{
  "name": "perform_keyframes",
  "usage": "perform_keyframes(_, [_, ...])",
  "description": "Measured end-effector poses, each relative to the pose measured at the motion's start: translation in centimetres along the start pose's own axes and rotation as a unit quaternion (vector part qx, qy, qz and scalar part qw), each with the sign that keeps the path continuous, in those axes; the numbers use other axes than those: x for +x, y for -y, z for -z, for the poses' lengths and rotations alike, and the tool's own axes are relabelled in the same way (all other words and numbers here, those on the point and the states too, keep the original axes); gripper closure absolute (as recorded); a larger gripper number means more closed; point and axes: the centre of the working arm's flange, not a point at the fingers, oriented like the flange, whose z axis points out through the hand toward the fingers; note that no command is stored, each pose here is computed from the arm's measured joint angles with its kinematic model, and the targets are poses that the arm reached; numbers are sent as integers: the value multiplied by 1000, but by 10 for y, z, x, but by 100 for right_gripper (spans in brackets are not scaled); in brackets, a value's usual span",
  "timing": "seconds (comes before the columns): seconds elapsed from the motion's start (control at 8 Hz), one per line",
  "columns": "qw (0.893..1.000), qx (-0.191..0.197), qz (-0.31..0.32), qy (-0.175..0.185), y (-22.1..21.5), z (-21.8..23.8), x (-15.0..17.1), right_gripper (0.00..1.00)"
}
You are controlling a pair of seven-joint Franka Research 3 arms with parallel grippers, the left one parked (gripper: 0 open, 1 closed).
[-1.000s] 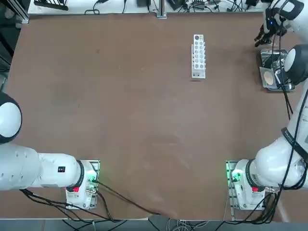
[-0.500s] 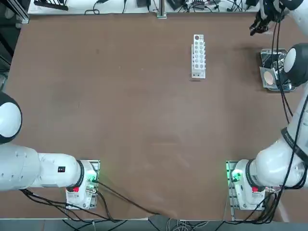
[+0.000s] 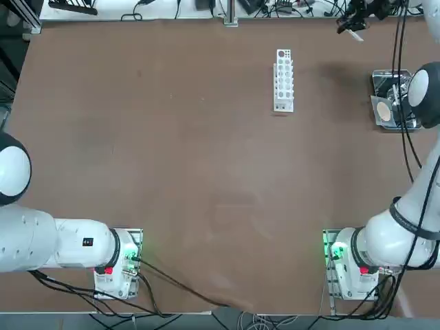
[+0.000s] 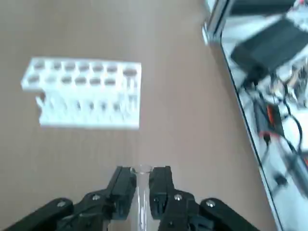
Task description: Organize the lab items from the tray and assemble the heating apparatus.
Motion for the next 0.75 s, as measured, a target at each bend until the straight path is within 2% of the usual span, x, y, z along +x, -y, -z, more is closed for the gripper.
perform_keyframes(0.38, [992,6,-13,-127,3,-36,38,78])
perform_keyframes(0.62, [973,13,-20,-228,6,-68,55,78])
perform_keyframes(0.75, [959,19,-21,-283,10,-88,57,78])
